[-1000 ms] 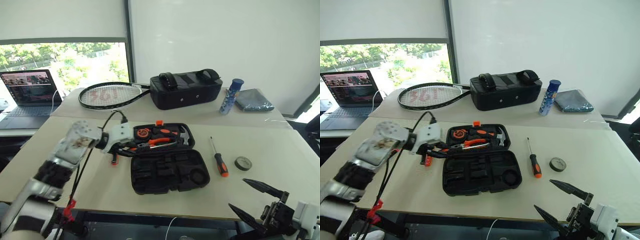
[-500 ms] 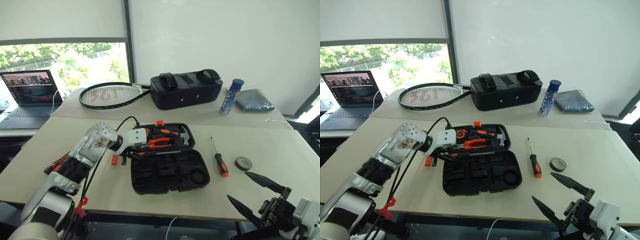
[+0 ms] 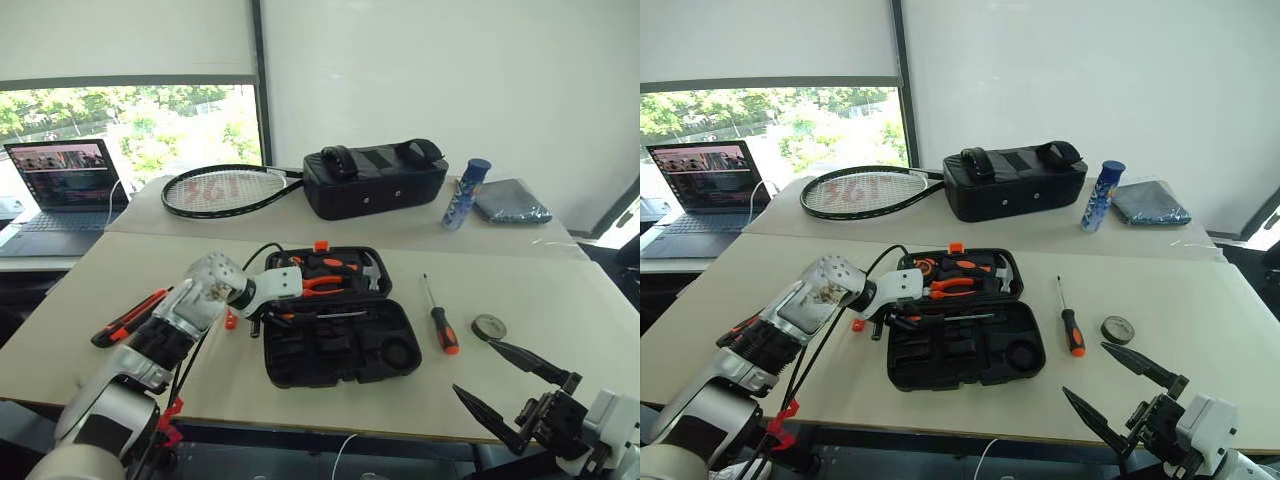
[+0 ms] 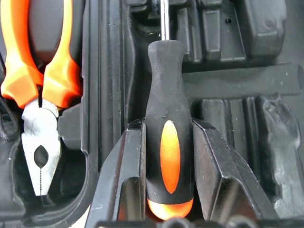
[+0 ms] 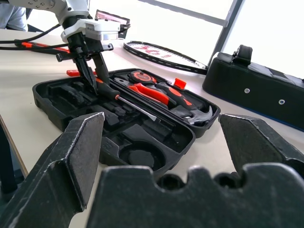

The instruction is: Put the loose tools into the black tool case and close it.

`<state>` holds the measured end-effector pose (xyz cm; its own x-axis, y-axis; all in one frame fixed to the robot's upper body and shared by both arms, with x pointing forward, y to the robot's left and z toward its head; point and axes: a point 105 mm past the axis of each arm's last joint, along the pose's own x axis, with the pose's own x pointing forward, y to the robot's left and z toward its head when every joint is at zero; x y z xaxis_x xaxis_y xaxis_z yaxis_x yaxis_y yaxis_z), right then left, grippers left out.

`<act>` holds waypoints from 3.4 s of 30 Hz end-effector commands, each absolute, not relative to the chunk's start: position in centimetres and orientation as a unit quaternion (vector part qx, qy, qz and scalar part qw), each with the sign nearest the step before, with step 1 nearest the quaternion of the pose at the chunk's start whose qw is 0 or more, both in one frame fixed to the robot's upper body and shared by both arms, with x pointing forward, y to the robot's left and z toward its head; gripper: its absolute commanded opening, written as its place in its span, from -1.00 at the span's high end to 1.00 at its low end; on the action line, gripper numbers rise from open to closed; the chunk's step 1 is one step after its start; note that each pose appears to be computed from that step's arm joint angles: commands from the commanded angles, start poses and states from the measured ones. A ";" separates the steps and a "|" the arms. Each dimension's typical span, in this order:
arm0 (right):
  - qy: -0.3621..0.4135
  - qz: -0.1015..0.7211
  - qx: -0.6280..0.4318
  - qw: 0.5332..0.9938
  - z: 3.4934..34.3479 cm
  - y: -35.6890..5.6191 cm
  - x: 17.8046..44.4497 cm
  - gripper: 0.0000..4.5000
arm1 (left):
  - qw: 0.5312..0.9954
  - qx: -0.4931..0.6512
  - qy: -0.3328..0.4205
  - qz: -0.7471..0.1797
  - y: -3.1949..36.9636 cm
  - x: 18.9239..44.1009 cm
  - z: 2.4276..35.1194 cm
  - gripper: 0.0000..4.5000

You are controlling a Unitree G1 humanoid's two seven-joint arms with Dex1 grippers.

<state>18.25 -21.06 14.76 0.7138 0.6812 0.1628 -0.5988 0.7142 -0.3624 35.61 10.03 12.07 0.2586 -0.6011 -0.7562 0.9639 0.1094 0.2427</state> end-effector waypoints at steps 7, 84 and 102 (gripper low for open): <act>-0.155 0.354 -0.147 0.910 15.7 -20.3 18.3 -1.00 | 0.689 0.434 0.255 -0.522 11.2 36.4 12.9 0.61; -0.006 0.215 -0.169 0.962 12.8 -27.0 15.7 -1.00 | 0.795 0.161 -0.018 -0.585 18.7 32.3 19.7 -0.31; 0.233 0.172 -0.098 0.952 13.8 -22.8 28.3 -1.00 | 0.761 0.142 -0.013 -0.633 17.2 29.5 17.9 -0.99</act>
<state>27.73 -22.57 14.90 0.8610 0.3354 -0.3824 -0.4091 0.9034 -0.1287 29.73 17.61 16.93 0.1997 -0.9634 -0.1790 0.9667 0.1638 0.1968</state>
